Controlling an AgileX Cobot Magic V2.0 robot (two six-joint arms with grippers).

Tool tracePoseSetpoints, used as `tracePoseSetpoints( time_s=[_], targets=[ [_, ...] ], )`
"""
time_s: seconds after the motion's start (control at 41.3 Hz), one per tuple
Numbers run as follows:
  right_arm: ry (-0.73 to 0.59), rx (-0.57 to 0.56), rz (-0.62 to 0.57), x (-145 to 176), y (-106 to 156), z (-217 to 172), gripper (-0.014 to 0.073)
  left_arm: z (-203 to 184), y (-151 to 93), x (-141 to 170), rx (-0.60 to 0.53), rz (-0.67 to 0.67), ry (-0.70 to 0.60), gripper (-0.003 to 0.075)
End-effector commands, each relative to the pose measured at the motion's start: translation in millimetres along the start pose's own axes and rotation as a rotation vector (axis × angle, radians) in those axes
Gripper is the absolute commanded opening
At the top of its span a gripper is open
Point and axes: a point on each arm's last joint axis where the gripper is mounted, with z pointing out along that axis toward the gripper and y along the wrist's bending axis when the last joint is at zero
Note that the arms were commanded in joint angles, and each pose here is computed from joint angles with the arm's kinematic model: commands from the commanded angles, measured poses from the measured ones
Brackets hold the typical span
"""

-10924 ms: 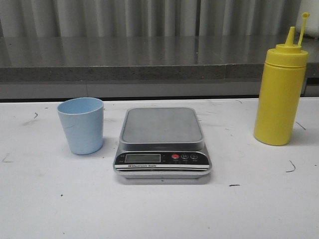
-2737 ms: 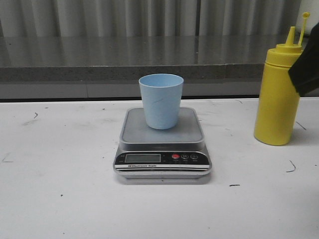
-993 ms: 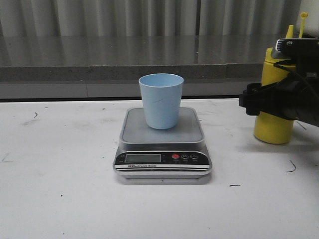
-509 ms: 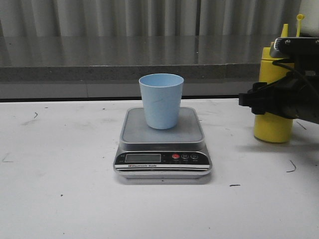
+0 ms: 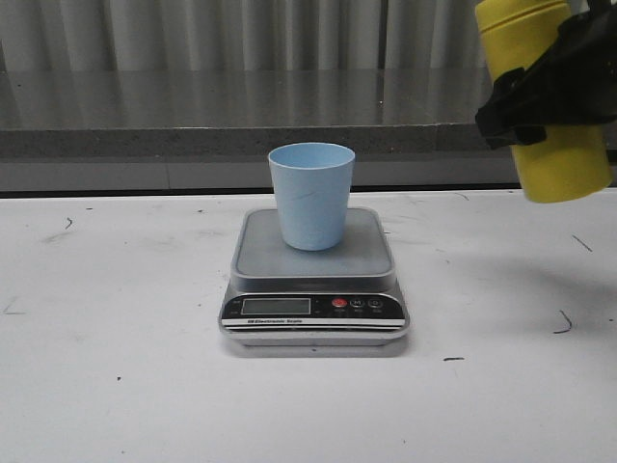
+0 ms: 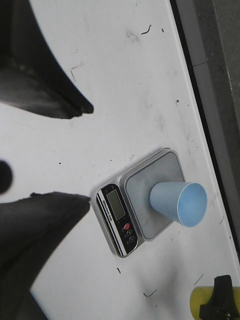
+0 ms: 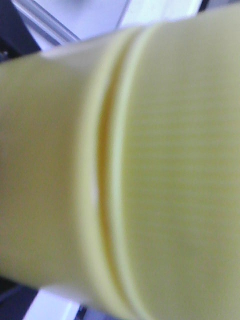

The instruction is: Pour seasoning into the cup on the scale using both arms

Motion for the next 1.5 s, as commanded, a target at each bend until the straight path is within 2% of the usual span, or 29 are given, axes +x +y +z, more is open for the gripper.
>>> tracePoseSetpoints(
  time_s=[0.0, 0.17, 0.266, 0.436, 0.557, 0.678, 0.872, 1.187, 1.332, 1.478],
  targets=[
    [-0.065, -0.001, -0.135, -43, -9, -20, 0.0268, -5, -1, -13, 0.011, -0.016, -0.092, 0.0347],
    [0.105, -0.063, -0.291, -71, -13, -24, 0.0268, -5, -1, -13, 0.011, -0.016, -0.092, 0.0347],
    [0.156, -0.074, -0.398, -85, -10, -25, 0.0268, -5, -1, -13, 0.011, -0.016, -0.092, 0.0347],
    [0.232, -0.084, -0.660, -99, 11, -16, 0.0268, -5, -1, -13, 0.011, -0.016, -0.092, 0.0347],
    [0.286, -0.067, -0.759, -103, 22, -5, 0.0268, -5, -1, -13, 0.011, -0.016, -0.092, 0.0347],
    [0.323, -0.027, -0.936, -106, 32, 7, 0.0268, -5, -1, -13, 0.011, -0.016, -0.092, 0.0347],
    [0.320, 0.055, -1.242, -107, 46, 22, 0.0268, -5, -1, -13, 0.011, -0.016, -0.092, 0.0347],
    [0.268, 0.247, -1.677, -118, 47, 36, 0.0268, -5, -1, -13, 0.011, -0.016, -0.092, 0.0347],
    [0.207, 0.280, -1.784, -124, 50, 38, 0.0268, -5, -1, -13, 0.011, -0.016, -0.092, 0.0347],
    [0.148, 0.265, -1.821, -126, 54, 39, 0.0268, -5, -1, -13, 0.011, -0.016, -0.092, 0.0347]
  ],
)
